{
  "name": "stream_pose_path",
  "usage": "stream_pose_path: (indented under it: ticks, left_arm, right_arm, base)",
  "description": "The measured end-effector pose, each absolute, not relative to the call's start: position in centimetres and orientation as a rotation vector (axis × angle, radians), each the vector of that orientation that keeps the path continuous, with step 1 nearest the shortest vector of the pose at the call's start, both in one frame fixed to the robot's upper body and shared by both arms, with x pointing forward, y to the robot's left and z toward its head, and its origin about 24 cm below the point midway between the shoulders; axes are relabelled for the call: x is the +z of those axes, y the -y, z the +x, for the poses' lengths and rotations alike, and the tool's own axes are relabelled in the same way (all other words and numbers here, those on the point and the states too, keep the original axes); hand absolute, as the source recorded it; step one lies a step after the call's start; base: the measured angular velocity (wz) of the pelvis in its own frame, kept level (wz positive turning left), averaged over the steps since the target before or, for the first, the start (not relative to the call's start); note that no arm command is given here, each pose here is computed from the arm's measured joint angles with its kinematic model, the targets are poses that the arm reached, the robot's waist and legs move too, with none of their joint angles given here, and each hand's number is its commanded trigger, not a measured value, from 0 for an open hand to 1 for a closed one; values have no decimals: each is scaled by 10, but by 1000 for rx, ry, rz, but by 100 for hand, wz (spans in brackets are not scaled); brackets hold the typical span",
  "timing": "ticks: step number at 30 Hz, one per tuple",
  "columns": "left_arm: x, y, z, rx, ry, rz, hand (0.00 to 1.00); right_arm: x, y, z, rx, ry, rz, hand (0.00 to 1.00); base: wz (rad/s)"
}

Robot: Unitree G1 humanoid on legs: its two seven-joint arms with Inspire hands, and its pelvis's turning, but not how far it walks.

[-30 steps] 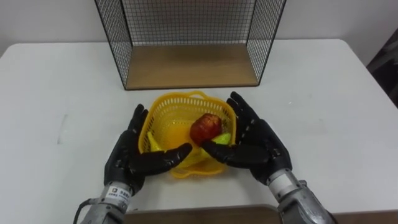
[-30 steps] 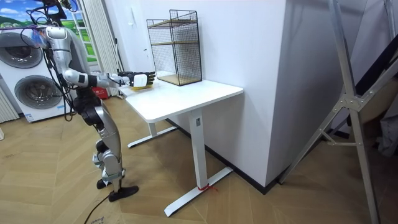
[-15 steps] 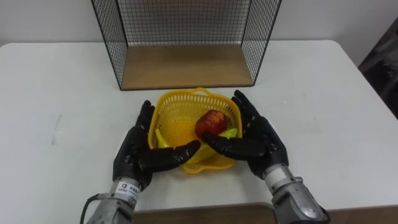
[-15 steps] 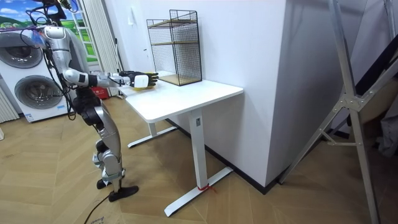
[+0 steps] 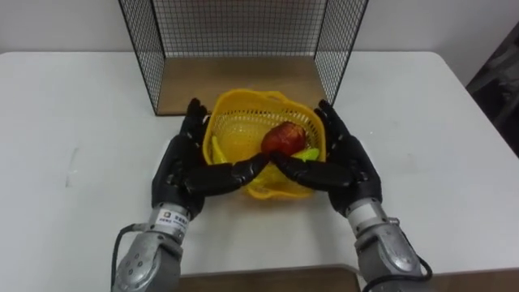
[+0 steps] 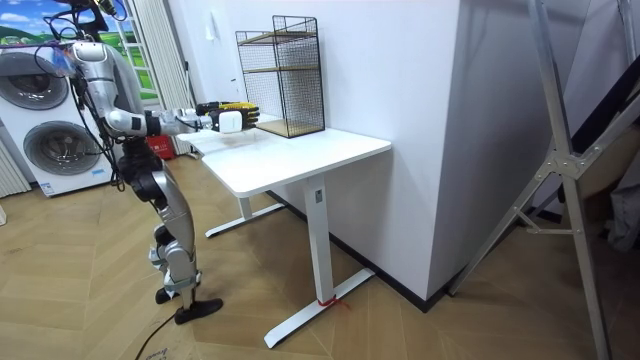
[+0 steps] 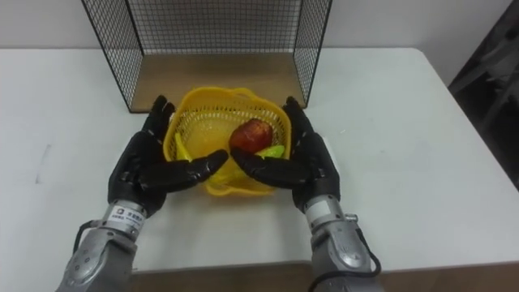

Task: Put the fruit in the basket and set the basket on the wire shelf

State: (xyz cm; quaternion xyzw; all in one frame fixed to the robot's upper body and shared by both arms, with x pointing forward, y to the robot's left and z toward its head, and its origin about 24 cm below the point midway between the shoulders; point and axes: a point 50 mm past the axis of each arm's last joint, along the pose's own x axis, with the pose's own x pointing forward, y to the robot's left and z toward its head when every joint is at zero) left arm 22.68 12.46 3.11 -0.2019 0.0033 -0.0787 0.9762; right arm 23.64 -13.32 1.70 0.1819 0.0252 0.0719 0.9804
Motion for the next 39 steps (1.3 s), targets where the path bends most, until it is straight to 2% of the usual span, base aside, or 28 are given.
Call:
stream_pose_path:
  ticks: [18,39]
  left_arm:
    - [88,-129,253,-185,231,-412,0]
    - [90,-127,253,-180,243,-407,0]
  right_arm:
    - [69,134,260,145,153,364,0]
    - [64,128,260,148,142,307,0]
  base:
    - [0]
    - [-3]
